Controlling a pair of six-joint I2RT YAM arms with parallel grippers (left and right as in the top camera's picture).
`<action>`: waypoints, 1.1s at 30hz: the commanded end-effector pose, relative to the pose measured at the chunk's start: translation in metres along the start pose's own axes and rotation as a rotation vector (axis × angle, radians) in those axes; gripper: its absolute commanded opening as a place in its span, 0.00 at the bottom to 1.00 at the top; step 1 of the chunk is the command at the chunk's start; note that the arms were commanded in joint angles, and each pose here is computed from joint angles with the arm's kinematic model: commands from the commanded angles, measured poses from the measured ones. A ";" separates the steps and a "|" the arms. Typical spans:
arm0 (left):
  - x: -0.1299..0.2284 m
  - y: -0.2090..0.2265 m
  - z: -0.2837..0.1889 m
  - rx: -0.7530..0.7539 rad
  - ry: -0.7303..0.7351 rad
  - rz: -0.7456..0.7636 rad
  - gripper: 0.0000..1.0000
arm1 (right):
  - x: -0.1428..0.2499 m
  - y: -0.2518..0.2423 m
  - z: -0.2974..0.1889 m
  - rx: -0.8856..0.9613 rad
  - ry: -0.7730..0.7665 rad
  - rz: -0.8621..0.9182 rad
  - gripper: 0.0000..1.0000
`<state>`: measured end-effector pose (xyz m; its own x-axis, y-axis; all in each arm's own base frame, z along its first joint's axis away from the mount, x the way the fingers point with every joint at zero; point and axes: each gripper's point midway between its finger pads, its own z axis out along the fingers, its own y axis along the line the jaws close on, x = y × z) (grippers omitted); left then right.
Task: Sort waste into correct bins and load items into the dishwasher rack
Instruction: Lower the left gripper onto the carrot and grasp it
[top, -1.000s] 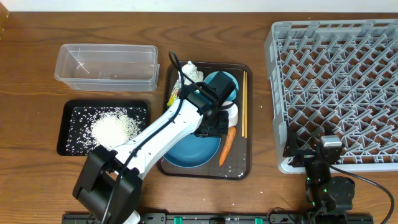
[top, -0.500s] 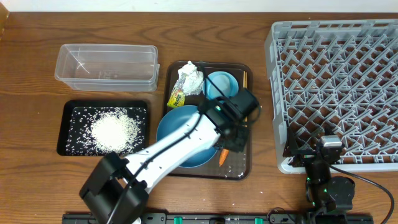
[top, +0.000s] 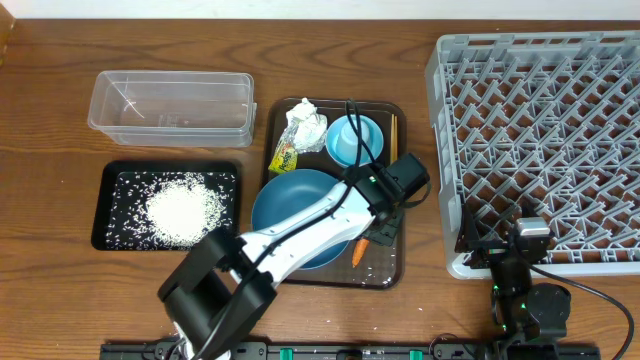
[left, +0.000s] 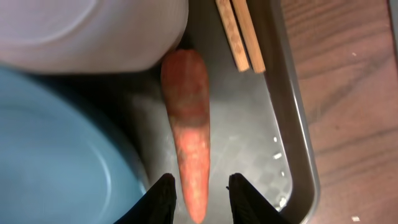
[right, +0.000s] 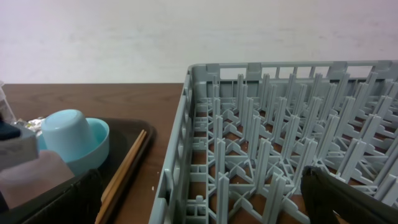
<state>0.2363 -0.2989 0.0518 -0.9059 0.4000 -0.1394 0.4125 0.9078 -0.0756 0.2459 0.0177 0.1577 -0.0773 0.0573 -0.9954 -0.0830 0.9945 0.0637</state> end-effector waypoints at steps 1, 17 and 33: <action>0.001 0.005 0.013 -0.037 0.018 0.021 0.32 | 0.001 0.001 0.000 -0.003 0.003 0.010 0.99; 0.010 0.009 0.051 -0.073 0.089 0.023 0.55 | 0.001 0.001 0.000 -0.003 0.003 0.010 0.99; 0.015 -0.006 0.051 -0.060 0.083 0.063 0.22 | 0.001 0.001 0.000 -0.003 0.003 0.010 0.99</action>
<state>0.2284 -0.3051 0.0059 -0.8895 0.4514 -0.0710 0.4539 0.8907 -0.0236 0.2459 0.0177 0.1577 -0.0773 0.0573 -0.9954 -0.0830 0.9945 0.0637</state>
